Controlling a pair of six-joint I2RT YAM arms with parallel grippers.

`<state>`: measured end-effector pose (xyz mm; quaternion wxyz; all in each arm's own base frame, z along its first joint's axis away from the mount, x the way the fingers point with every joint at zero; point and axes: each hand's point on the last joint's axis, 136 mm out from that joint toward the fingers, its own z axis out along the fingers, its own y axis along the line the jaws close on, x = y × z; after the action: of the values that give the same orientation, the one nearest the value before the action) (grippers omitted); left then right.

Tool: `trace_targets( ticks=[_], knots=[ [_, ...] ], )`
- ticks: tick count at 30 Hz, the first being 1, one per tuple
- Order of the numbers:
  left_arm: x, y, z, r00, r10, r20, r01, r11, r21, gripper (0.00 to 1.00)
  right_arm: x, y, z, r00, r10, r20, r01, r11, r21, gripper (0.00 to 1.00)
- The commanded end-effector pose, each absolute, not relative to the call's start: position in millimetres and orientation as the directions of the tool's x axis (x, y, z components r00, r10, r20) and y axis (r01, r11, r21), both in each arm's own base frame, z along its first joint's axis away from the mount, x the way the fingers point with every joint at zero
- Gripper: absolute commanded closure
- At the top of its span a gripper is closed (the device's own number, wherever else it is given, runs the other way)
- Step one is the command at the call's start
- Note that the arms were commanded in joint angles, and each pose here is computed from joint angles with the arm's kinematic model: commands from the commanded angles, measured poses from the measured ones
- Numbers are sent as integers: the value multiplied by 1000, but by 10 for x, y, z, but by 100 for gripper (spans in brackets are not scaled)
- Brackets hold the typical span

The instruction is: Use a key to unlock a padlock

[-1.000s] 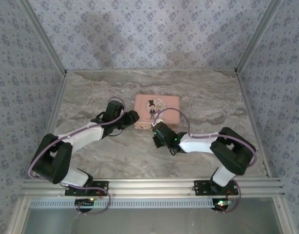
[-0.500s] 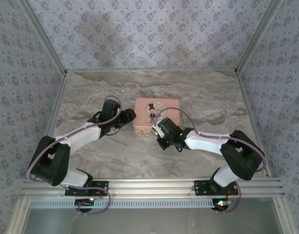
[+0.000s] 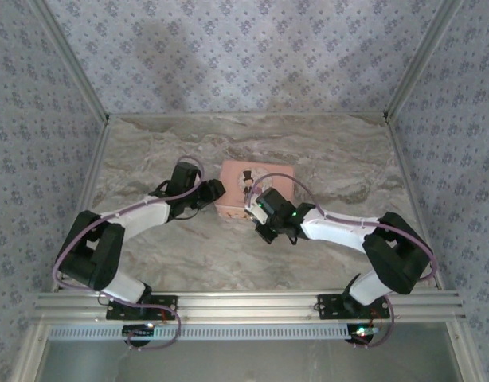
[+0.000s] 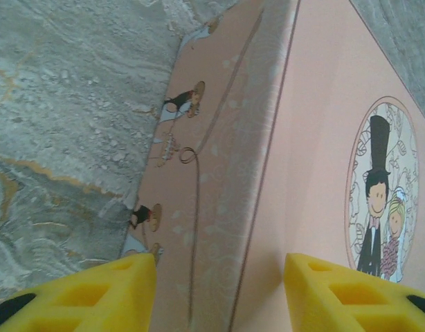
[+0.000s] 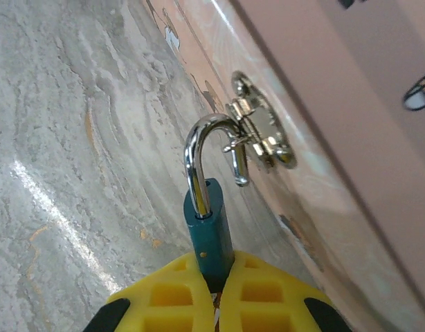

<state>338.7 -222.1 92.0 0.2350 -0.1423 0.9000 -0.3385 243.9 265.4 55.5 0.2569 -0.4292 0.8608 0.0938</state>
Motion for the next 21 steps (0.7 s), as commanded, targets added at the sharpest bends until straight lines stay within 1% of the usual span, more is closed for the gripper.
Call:
trace_targets(
  ticks=[1, 11, 21],
  knots=[
    [3453, -2320, 993, -856, -394, -335, -57, 715, -696, 49, 2472, 2780, 654, -455, -709, -539, -813, 578, -75, 100],
    [3420, -2377, 989, -863, -390, -322, -55, 706, -706, 49, 2435, 2957, 627, -391, -759, -521, -849, 516, -114, 100],
    [3362, -2444, 982, -869, -381, -315, -50, 702, -711, 49, 2478, 3077, 703, -350, -770, -533, -859, 490, -145, 100]
  ],
)
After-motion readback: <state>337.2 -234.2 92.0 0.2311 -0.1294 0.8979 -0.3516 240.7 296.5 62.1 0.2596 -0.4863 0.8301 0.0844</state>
